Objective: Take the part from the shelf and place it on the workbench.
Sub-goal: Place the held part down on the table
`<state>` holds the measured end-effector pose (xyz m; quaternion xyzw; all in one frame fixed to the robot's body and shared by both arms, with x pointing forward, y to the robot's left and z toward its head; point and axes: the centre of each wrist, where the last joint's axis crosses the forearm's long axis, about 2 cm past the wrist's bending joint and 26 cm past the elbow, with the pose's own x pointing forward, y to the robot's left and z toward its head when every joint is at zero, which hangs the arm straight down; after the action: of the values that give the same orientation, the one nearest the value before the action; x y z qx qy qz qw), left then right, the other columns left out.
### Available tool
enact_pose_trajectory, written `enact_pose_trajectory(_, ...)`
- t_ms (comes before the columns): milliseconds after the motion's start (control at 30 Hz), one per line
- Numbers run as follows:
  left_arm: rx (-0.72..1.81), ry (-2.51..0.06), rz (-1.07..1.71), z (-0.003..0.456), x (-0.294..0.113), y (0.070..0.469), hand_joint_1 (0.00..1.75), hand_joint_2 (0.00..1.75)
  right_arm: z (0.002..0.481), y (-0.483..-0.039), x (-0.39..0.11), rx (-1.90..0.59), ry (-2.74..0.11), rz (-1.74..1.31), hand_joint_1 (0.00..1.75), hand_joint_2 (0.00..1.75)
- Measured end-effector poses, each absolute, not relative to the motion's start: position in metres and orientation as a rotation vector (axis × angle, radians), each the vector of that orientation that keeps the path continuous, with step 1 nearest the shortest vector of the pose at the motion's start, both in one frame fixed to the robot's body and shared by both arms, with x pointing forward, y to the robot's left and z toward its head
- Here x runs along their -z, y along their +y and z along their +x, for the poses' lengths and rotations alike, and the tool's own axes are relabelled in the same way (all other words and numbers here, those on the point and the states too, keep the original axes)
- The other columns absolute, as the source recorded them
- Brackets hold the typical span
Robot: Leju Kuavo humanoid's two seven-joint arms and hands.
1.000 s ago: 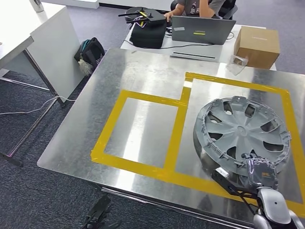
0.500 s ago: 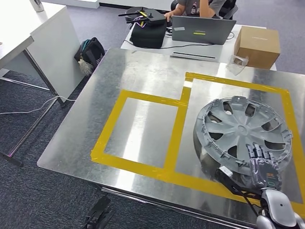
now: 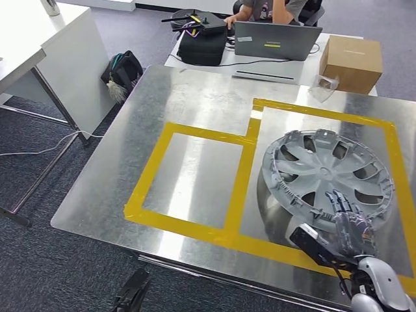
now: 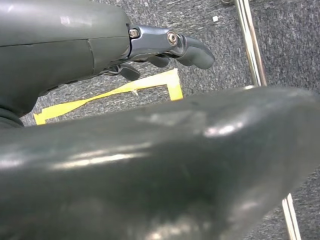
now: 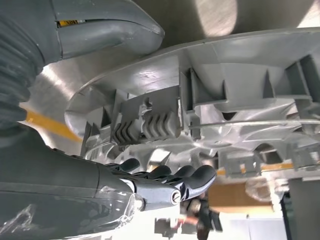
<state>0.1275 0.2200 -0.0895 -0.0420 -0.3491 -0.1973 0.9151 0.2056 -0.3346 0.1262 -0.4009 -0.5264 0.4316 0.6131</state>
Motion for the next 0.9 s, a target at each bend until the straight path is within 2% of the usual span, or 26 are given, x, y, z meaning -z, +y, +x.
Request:
enact_pose_trajectory(167,0.401,-0.723,-0.098,0.127,0.090,0.221,0.00,0.00,0.204,-0.339,-0.126,-0.900,-1.219,-0.659,0.00,1.75)
enact_pose_trajectory(400,0.401,-0.721,-0.107,0.126,0.091,0.225,0.00,0.00,0.195,-0.368,-0.126,-0.808,-1.211,-0.389,0.00,1.75)
enact_pose_trajectory(600,0.400,-0.719,-0.108,0.126,0.091,0.228,0.00,0.00,0.193,-0.388,-0.132,-0.805,-1.206,-0.336,0.00,1.75)
enact_pose_trajectory(900,0.399,-0.719,-0.106,0.126,0.091,0.229,0.00,0.00,0.191,-0.394,-0.133,-0.817,-1.200,-0.336,0.00,1.75)
